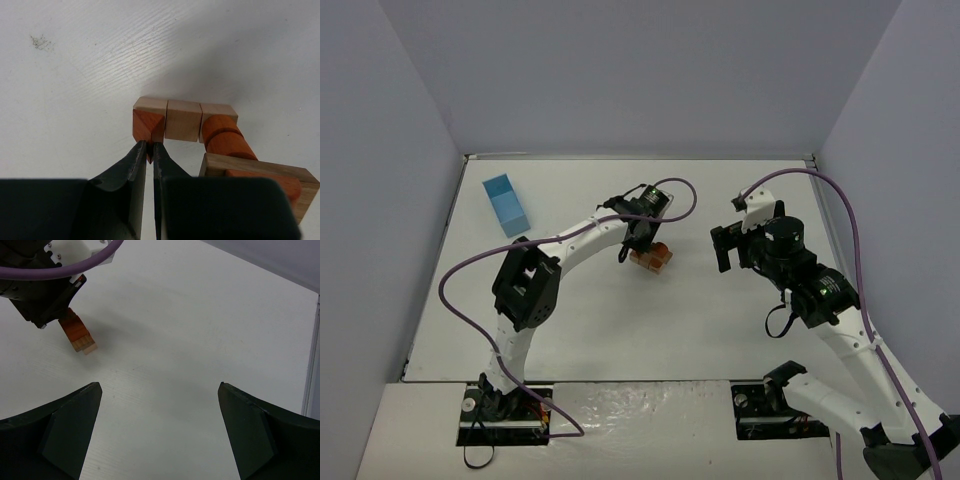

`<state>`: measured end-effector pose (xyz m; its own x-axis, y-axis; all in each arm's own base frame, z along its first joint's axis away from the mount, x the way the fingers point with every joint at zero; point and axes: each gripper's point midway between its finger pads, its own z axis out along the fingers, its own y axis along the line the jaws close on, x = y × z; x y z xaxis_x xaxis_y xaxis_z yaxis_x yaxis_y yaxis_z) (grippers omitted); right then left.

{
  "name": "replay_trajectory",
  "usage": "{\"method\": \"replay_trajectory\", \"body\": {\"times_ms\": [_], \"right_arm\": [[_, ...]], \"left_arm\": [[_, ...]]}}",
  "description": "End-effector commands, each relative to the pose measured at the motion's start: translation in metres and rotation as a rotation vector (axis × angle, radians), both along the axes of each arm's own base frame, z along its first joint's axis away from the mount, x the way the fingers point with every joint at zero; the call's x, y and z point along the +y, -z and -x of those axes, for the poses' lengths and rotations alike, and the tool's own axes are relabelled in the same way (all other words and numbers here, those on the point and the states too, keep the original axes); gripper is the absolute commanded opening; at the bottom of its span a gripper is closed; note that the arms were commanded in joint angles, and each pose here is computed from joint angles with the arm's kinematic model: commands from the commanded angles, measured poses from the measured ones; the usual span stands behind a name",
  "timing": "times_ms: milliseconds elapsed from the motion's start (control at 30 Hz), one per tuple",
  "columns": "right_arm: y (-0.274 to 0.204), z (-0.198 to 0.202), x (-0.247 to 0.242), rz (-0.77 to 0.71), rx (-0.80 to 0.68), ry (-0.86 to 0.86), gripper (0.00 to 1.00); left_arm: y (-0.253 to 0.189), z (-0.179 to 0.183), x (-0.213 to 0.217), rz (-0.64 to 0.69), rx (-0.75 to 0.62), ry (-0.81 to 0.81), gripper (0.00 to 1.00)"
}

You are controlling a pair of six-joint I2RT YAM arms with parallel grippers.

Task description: Build the wood block tower

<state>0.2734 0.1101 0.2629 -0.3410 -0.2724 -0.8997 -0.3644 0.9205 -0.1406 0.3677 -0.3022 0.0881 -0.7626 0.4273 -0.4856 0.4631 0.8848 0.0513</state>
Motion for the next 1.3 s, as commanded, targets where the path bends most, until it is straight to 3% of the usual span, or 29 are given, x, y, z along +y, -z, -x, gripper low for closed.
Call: {"method": "replay_trajectory", "body": {"times_ms": [0,1067,1267], "right_arm": [[-0.0253,-0.0058,-0.0018,-0.031,-0.075,0.016,1.00],[-0.0234,-0.0044,-0.0024,-0.028,-0.072,0.014,1.00],[-0.0224,-0.0047,-0.0026,-0.025,-0.070,0.014,1.00]], "left_arm": [[-0.0323,-0.0112,-0.0114,0.045,-0.072,0.001,0.00],[-0.0280,-0.0103,-0.0102,0.007,-0.070,-0.007,0.01],[-0.0272,-0.0089,-0.0109,0.008,-0.067,-0.003,0.06]]}}
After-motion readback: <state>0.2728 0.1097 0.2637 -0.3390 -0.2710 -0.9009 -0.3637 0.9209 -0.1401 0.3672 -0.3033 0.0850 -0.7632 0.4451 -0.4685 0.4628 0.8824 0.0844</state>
